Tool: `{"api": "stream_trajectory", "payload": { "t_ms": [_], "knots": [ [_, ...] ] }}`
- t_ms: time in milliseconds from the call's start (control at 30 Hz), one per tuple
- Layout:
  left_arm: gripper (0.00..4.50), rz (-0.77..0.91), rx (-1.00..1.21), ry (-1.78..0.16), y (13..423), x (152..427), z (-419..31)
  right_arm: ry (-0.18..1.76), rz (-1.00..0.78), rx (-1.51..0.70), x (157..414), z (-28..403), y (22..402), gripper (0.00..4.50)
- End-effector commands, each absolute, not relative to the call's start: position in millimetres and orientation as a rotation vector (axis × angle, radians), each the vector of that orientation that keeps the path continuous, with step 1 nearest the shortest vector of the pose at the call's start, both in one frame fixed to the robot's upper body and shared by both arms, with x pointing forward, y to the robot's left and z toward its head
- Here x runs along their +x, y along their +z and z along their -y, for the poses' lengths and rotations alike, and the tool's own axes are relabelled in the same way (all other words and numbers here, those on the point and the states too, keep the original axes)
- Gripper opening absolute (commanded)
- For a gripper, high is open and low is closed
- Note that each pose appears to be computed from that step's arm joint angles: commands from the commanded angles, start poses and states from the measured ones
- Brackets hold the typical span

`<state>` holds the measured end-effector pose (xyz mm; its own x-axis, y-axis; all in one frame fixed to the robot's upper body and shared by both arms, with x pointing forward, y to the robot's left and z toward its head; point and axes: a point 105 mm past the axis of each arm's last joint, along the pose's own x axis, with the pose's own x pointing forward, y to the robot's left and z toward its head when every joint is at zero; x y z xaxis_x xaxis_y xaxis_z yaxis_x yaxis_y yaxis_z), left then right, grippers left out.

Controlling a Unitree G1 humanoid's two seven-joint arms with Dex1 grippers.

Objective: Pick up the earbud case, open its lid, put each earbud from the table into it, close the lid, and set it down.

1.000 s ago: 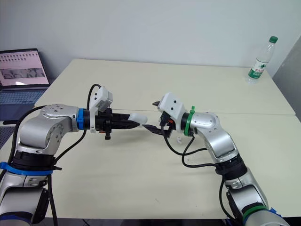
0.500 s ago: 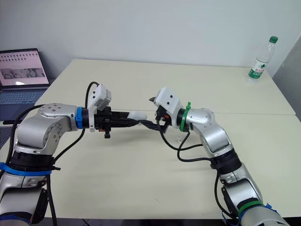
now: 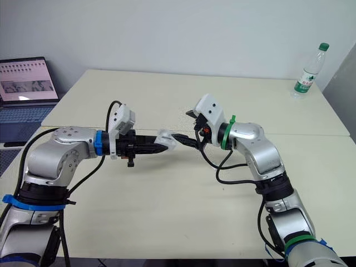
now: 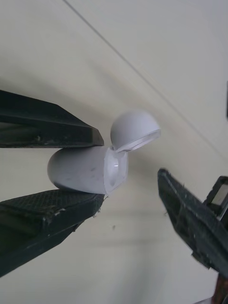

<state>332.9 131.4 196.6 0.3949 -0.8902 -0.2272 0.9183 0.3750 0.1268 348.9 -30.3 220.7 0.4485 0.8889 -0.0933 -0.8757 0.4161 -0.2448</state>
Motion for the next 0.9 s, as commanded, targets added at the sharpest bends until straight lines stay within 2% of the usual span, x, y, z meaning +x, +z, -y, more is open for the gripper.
{"api": "stream_trajectory", "payload": {
  "t_ms": [33, 167, 333, 533, 767, 833, 900],
  "knots": [
    [0.79, 0.120, 0.265, -0.982, 224.3, 348.3, -138.8, 1.084, 0.015, -0.246, 348.3, 55.8, 224.9, 4.47],
    [0.79, 0.281, 0.283, -0.758, 229.8, 359.9, -144.1, 1.021, -0.139, -0.299, 346.8, 86.5, 186.4, 4.47],
    [0.79, 0.363, 0.269, -0.570, 225.8, 361.5, -147.7, 0.947, -0.208, -0.305, 332.9, 91.9, 142.7, 4.47],
    [0.79, 0.360, 0.249, -0.506, 212.2, 352.1, -140.9, 0.796, -0.193, -0.310, 329.0, 89.2, 116.8, 4.47],
    [0.79, 0.358, 0.236, -0.476, 211.8, 349.9, -140.2, 0.716, -0.212, -0.304, 329.7, 84.3, 99.2, 4.47],
    [0.79, 0.357, 0.236, -0.478, 212.6, 349.8, -140.0, 0.704, -0.226, -0.315, 330.0, 85.3, 94.3, 4.10],
    [0.79, 0.356, 0.238, -0.480, 213.5, 349.7, -140.2, 0.693, -0.235, -0.331, 330.3, 87.5, 91.2, 3.51]
  ]
}}
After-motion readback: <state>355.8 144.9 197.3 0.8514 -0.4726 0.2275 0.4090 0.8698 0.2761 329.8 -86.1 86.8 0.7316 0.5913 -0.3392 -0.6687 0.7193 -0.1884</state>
